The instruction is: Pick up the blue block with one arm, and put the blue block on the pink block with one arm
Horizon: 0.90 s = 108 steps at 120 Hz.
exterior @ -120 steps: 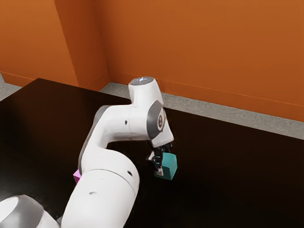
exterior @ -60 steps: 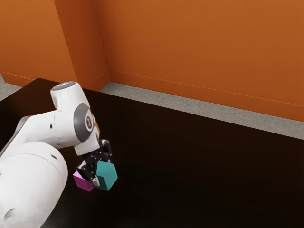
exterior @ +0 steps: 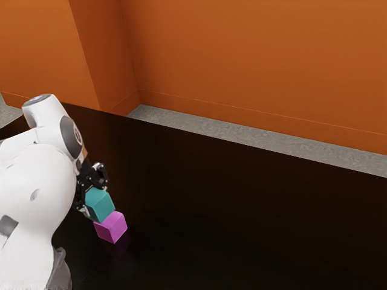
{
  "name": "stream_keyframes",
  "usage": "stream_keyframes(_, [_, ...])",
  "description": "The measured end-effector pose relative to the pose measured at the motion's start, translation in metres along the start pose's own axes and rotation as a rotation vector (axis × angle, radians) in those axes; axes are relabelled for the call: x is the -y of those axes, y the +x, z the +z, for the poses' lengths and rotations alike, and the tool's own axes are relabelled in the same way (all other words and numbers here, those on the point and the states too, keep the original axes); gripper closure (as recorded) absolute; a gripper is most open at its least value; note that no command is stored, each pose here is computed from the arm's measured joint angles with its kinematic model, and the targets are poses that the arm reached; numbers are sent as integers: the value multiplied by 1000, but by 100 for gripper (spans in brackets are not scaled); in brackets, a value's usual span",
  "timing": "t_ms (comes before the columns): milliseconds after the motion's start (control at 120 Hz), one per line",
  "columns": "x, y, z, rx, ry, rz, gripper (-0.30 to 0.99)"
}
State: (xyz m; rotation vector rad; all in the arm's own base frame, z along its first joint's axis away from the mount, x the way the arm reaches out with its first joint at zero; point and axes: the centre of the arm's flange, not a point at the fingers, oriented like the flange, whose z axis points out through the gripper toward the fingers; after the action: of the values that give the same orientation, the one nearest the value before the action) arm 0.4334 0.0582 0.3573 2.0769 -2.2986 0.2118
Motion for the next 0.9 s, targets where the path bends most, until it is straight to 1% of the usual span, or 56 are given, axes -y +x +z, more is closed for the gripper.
stream_keyframes(133, [1, -10, 9, 4, -14, 52, 31])
stream_keyframes(283, [18, 2, 17, 11, -19, 131, 31])
stream_keyframes(367, [18, -6, 16, 15, -15, 113, 31])
stream_keyframes(450, [18, -6, 21, 16, -25, 101, 31])
stream_keyframes(600, [19, -3, 27, 22, -42, 71, 30])
stream_keyframes(767, [28, 3, 23, 32, -38, 46, 30])
stream_keyframes(900, [28, 5, 27, 33, -46, 13, 30])
